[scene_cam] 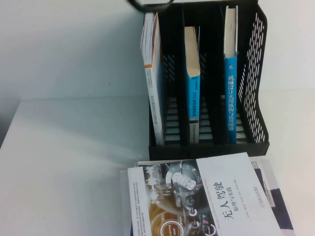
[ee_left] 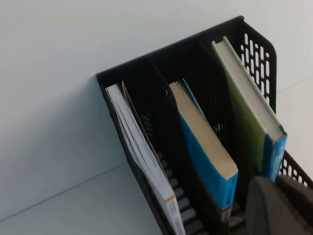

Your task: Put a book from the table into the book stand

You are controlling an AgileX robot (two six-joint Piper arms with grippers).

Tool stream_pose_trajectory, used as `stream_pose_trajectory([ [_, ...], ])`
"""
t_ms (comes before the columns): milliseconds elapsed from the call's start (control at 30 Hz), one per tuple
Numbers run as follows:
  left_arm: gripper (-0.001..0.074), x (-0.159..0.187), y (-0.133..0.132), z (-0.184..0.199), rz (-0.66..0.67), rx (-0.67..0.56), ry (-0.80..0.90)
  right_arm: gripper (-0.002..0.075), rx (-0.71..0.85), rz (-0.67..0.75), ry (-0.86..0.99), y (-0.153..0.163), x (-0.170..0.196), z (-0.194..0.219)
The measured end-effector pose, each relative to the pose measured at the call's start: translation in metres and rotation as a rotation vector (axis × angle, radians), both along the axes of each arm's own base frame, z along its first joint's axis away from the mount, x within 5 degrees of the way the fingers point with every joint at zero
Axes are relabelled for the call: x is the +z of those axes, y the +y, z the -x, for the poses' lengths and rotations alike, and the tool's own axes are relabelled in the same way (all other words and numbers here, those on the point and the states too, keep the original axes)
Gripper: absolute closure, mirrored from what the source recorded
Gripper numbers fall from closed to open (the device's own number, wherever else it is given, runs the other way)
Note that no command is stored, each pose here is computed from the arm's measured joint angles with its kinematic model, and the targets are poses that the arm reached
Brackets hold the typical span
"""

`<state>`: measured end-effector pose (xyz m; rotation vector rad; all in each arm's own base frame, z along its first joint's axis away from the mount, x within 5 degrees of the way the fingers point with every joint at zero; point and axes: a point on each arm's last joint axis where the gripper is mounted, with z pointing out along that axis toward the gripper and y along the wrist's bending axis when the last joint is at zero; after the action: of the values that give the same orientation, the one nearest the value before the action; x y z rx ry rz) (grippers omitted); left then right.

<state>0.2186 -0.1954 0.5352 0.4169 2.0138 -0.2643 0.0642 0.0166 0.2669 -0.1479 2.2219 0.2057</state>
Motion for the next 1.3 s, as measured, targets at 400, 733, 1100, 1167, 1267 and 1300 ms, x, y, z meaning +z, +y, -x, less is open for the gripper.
stream_pose_trajectory([
  [400, 0.0736, -0.082, 0.038, 0.046, -0.038, -0.097, 0.091, 0.0729, -0.005, -0.004, 0.01, 0.0, -0.001, 0.0],
  [733, 0.0737, -0.09, 0.042, 0.057, -0.014, -0.114, 0.186, 0.0729, -0.005, -0.004, 0.01, 0.0, -0.001, 0.0],
  [1100, 0.0737, -0.1, 0.046, 0.05, -0.105, -0.104, 0.16, 0.0729, -0.005, -0.004, 0.01, 0.0, -0.001, 0.0],
  [1167, 0.0737, -0.107, 0.057, 0.047, -0.115, -0.062, 0.176, 0.0729, -0.005, -0.004, 0.01, 0.0, -0.001, 0.0],
  [1267, 0.0737, -0.125, 0.084, 0.046, -0.065, 0.035, 0.198, 0.0729, -0.005, -0.004, 0.01, 0.0, -0.001, 0.0],
  [1300, 0.0737, -0.132, 0.096, 0.047, -0.033, 0.074, 0.192, 0.0729, -0.005, -0.004, 0.01, 0.0, -0.001, 0.0],
])
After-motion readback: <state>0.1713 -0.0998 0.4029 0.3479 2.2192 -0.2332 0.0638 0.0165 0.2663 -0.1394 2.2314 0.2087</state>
